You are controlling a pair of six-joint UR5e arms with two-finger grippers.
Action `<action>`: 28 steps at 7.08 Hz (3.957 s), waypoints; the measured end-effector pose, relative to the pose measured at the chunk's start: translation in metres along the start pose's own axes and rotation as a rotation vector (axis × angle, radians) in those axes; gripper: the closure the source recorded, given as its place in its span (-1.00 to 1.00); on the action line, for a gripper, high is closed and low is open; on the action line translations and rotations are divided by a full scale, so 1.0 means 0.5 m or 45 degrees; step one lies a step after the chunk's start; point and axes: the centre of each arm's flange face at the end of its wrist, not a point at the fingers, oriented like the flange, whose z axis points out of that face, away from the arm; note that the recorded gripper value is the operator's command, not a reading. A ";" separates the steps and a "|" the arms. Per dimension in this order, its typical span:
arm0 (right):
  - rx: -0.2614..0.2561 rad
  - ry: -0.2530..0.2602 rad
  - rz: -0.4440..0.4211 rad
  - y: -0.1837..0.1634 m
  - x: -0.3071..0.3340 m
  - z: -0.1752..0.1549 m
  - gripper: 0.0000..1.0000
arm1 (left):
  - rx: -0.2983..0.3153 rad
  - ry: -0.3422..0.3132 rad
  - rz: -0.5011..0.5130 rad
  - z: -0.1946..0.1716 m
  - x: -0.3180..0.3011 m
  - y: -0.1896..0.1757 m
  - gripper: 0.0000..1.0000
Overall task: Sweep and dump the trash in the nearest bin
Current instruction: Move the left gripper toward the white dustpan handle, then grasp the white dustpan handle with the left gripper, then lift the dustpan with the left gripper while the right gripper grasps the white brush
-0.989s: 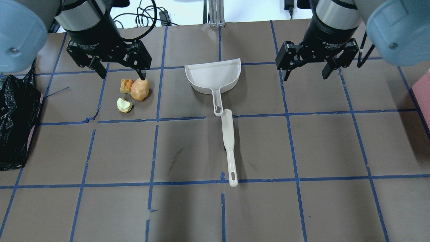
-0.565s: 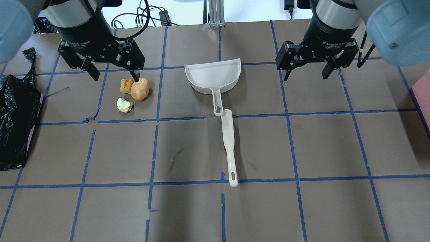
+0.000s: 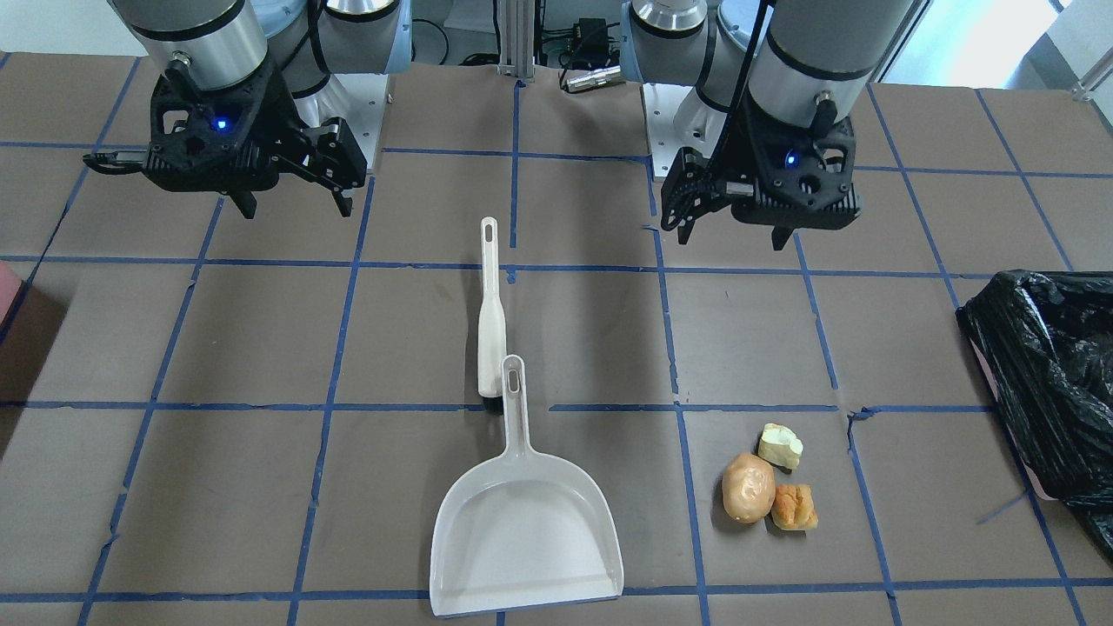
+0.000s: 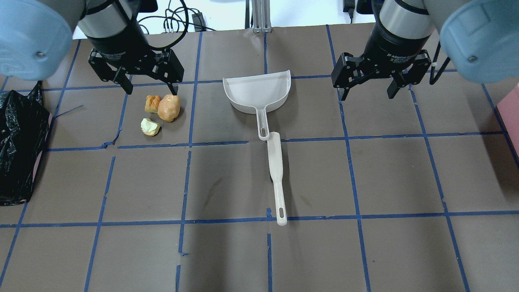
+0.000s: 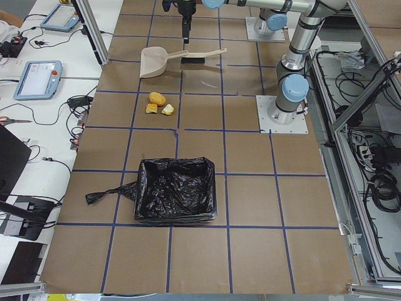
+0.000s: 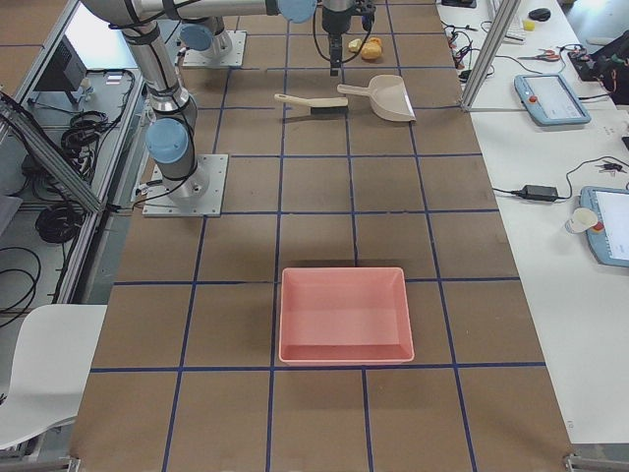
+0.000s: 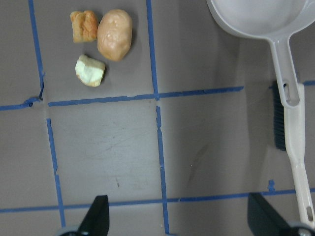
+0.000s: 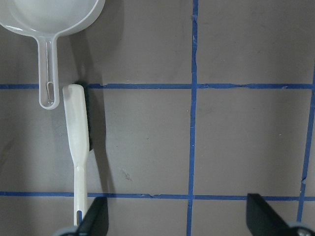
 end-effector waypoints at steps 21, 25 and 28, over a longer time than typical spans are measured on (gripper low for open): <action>-0.012 -0.002 0.007 0.028 -0.065 0.094 -0.92 | 0.136 0.117 -0.022 0.507 0.377 -0.083 0.46; 0.021 -0.007 0.040 0.055 -0.126 0.157 -0.99 | 0.159 0.124 -0.014 0.487 0.376 -0.092 0.75; 0.035 -0.009 0.012 0.085 -0.160 0.217 -1.00 | 0.205 0.113 0.010 0.403 0.328 -0.146 0.81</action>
